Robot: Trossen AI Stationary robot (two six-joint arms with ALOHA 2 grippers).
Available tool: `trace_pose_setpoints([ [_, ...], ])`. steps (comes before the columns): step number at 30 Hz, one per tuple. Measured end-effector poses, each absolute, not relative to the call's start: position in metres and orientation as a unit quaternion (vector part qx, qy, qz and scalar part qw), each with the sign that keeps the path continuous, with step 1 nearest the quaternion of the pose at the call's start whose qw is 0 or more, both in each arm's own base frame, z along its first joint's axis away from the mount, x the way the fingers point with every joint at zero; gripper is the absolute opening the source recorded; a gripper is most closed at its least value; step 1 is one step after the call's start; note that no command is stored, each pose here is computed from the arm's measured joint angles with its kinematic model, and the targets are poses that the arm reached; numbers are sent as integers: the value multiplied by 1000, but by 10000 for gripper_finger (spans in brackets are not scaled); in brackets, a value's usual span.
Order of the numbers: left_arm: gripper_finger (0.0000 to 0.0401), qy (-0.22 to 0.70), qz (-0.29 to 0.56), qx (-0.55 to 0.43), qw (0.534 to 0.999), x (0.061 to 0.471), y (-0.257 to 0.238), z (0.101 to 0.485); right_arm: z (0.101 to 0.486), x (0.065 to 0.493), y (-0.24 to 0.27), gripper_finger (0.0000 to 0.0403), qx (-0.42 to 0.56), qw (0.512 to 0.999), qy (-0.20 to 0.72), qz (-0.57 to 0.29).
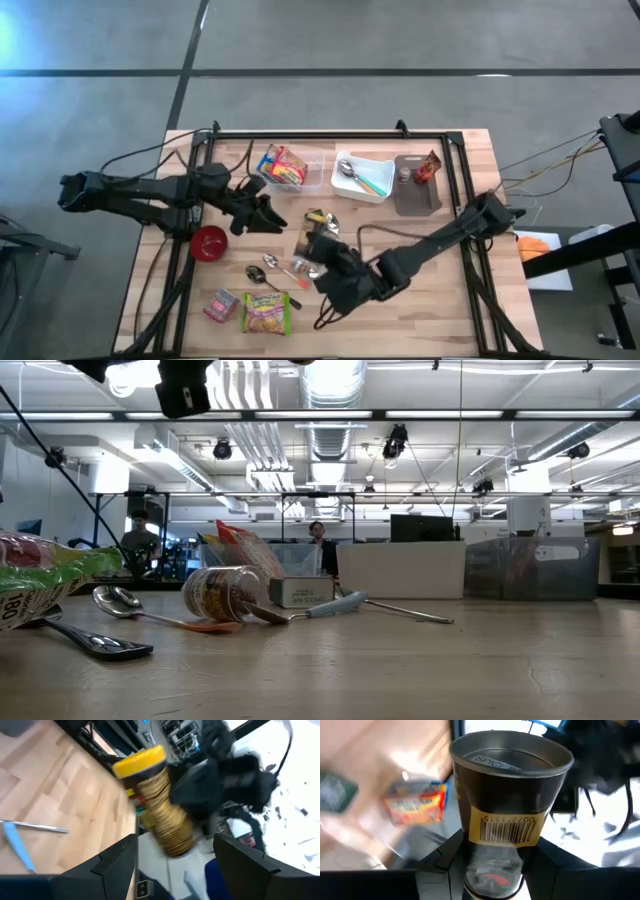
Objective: Pick & Place Food Item
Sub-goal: Put the yellow seasoning can into the black bin
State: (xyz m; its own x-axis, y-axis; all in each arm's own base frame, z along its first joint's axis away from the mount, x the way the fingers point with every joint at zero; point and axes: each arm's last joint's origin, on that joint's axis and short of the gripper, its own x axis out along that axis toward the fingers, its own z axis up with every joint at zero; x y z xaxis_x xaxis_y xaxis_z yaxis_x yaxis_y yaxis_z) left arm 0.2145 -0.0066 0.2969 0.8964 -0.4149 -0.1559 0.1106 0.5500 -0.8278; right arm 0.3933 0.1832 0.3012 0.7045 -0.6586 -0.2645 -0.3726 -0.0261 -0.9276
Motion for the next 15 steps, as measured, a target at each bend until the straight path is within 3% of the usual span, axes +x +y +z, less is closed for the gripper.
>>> trace_pose_setpoints([
  [7, 265, 149, -133, -463, 864, 214, -24, 287, 288, 409, 182, 143, -736, 547, 383, -110],
  [15, 265, 159, -95, -465, 866, 220, -27, 265, 292, 414, 181, 143, -734, 556, 371, -121],
])
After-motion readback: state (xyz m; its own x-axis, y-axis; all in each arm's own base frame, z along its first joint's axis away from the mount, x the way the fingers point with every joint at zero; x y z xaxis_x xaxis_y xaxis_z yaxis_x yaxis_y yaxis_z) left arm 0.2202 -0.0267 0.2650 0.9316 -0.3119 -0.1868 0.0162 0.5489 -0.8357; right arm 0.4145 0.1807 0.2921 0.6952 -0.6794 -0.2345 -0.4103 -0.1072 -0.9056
